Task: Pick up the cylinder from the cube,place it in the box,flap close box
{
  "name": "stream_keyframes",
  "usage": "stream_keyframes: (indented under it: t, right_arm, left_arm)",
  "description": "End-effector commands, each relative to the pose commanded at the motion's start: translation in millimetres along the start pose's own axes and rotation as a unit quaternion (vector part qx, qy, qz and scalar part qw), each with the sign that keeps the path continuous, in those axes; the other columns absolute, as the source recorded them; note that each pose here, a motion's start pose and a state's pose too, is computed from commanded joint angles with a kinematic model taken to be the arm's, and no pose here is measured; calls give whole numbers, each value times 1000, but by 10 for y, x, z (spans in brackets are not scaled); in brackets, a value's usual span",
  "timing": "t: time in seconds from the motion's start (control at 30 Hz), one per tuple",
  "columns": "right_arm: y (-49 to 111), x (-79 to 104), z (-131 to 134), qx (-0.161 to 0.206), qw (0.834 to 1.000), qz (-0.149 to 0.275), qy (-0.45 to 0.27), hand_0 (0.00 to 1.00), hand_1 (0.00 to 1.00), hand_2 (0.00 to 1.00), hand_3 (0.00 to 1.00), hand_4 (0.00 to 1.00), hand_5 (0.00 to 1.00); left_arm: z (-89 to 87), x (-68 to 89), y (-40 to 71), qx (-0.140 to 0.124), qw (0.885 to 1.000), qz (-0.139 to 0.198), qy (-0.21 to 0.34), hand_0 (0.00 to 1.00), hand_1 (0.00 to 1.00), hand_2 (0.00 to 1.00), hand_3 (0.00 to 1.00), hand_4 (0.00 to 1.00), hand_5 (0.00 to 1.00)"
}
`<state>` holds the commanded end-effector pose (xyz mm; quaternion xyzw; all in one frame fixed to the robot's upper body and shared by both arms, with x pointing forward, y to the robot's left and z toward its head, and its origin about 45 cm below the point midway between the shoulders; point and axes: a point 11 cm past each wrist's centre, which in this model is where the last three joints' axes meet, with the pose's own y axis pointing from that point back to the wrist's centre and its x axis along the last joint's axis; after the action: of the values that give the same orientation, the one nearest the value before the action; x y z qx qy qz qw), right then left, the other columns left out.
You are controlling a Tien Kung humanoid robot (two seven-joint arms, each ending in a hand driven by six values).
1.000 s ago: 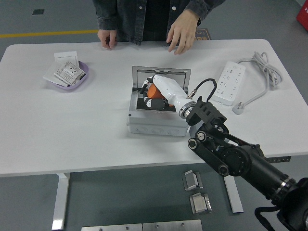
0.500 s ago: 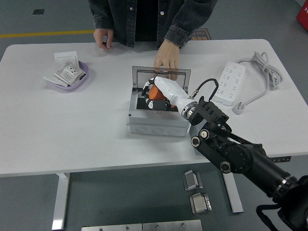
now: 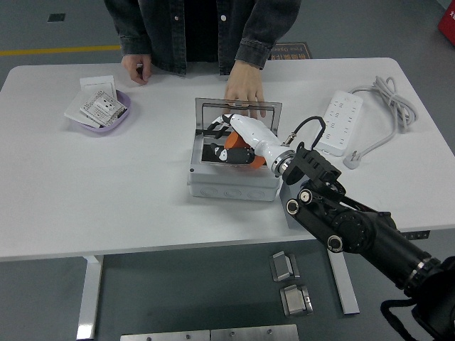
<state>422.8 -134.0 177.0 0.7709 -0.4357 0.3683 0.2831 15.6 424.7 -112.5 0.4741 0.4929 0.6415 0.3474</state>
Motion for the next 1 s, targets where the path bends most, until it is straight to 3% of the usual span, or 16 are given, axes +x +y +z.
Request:
stream_keyframes:
  t: [0.03,0.2,0.23,0.63,1.0]
  right_arm:
    - [0,5,6,0,1000,0,2,311,406,594,739,897,364]
    - [6,30,50,-1,1000,-1,12,311,406,594,739,897,364]
    - [8,33,57,-1,1000,-1,14,322,409,594,739,949,376]
    - [25,55,60,0,1000,0,18,337,404,587,740,973,373]
    - [59,208,-6,12,1000,15,1,346,398,577,738,979,382]
  left_arm:
    - [1,-1,0,0,1000,0,0,638,617,586,606,678,285]
    - [1,-13,0,-1,1000,-4,-3,638,617,586,606,678,285]
    - [1,-17,0,-1,1000,-5,-4,639,617,585,606,677,282]
    - [-2,-67,-1,-2,1000,-18,-9,639,617,582,605,677,277]
    - [-21,-72,-2,1,1000,-19,-12,639,617,576,603,676,277]
